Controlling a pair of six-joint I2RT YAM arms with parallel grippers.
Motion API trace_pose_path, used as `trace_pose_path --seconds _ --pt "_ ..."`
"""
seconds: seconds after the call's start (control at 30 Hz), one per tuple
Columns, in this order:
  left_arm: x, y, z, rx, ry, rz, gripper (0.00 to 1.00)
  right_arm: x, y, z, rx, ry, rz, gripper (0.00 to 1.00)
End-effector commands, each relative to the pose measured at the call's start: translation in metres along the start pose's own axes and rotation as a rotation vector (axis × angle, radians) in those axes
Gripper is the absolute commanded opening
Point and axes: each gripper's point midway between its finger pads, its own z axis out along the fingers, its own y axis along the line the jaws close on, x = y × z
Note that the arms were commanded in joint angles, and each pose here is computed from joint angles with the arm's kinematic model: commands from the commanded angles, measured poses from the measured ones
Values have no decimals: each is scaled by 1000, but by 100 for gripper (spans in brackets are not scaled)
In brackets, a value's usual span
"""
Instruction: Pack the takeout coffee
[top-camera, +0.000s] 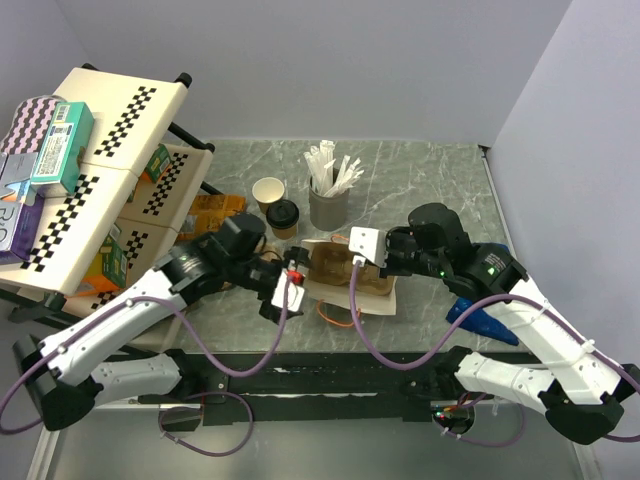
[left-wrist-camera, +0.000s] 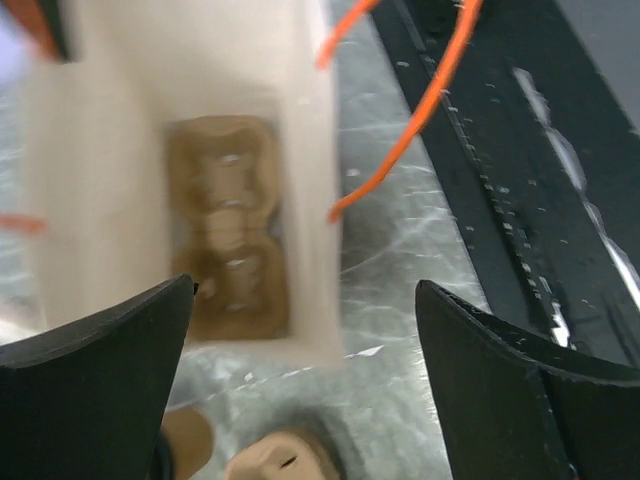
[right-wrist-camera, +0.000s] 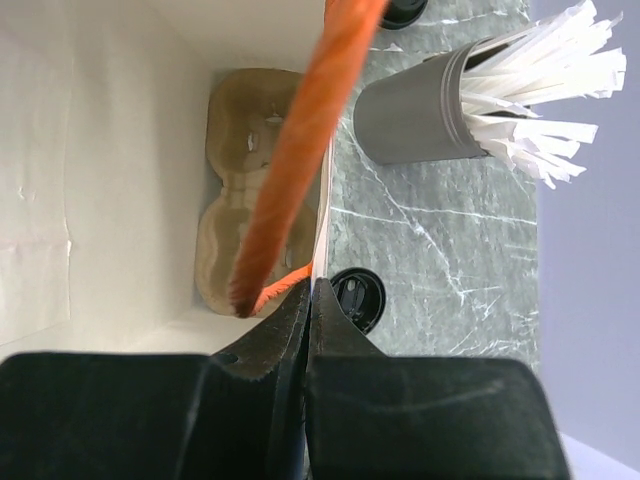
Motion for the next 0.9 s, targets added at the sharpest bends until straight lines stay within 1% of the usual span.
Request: trace_pose_path --seconds 0.0,0.03,0.1,0.13,0.17,0.23,0.27,0.33,0.43,0.7,0.8,0.87 --pt "-5 -21 16 137 -40 94 93 -6 -5 3 26 -19 17 0" --pt "-3 -27 20 160 -39 103 90 -6 -5 4 26 -20 22 0" --pt "0 -35 23 196 -37 159 87 -5 -6 4 27 -14 25 0" --pt "4 -48 25 236 -27 175 84 -6 -6 4 29 -16 27 0" --pt "3 -52 23 246 -33 246 84 -6 -6 4 31 -16 29 0" --pt "15 -72 26 289 -22 290 84 -7 -7 4 33 -21 36 0" --pt "14 -77 24 290 -31 335 85 -7 -7 5 33 -21 38 0" --pt "22 -93 27 327 -37 345 86 -10 -6 4 30 -35 51 0" --pt "25 -104 30 365 -45 322 85 -18 -1 2 0 -66 83 0" --pt "29 -102 35 359 -31 297 83 -24 18 4 -78 -87 63 0" --pt "29 -89 36 300 -10 312 78 -24 18 4 -70 -86 68 0" --pt "28 -79 32 236 6 326 78 -21 17 5 -55 -78 78 0"
